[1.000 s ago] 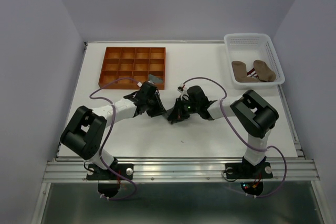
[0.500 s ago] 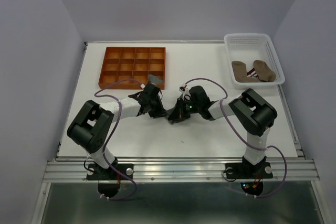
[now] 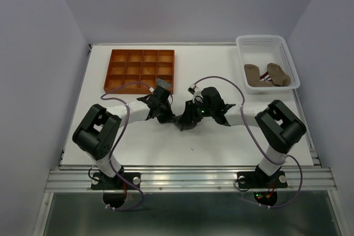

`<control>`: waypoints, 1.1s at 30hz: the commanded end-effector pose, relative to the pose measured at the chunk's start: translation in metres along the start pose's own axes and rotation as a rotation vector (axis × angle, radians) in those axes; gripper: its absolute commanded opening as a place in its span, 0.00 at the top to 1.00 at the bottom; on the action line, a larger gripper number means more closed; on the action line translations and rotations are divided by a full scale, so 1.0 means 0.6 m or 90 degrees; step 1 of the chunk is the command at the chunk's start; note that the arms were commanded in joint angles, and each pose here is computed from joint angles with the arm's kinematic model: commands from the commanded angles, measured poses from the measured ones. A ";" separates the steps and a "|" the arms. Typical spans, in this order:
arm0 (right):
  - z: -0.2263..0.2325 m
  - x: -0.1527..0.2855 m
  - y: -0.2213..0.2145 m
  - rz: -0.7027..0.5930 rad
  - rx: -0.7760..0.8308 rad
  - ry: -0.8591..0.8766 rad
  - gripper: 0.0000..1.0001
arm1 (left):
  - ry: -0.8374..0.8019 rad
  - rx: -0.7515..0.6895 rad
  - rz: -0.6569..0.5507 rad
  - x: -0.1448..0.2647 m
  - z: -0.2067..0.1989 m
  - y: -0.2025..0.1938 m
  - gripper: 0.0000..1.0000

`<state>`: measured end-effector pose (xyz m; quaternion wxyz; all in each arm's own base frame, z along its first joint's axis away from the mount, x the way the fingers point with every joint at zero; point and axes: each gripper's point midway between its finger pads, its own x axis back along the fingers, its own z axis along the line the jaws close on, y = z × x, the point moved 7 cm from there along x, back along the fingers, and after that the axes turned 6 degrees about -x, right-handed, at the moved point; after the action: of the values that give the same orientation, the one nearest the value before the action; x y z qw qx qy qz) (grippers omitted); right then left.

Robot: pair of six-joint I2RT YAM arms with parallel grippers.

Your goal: Roll the socks

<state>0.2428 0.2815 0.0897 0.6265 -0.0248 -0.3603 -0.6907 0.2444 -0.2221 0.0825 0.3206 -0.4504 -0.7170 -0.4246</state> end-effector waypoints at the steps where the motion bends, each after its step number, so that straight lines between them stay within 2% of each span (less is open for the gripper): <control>1: 0.049 0.016 0.021 -0.038 0.160 -0.023 0.62 | 0.023 -0.015 0.010 0.017 -0.005 0.005 1.00; 7: 0.077 0.005 0.019 -0.039 0.234 -0.056 0.62 | 0.051 -0.033 0.017 0.034 -0.009 0.013 1.00; 20: 0.070 -0.040 -0.009 -0.040 0.246 -0.120 0.65 | 0.079 -0.051 0.041 0.037 -0.010 0.016 1.00; 31: 0.050 -0.050 -0.024 -0.028 0.267 -0.163 0.66 | 0.077 -0.054 0.059 0.029 -0.015 0.011 1.00; 33: 0.044 -0.052 -0.029 -0.023 0.271 -0.185 0.66 | 0.075 -0.053 0.056 0.031 -0.017 0.014 0.89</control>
<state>0.2195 0.3128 0.0850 0.5643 0.0057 -0.5604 -0.6062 0.2406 -0.2176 0.0930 0.3749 -0.4667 -0.6562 -0.4594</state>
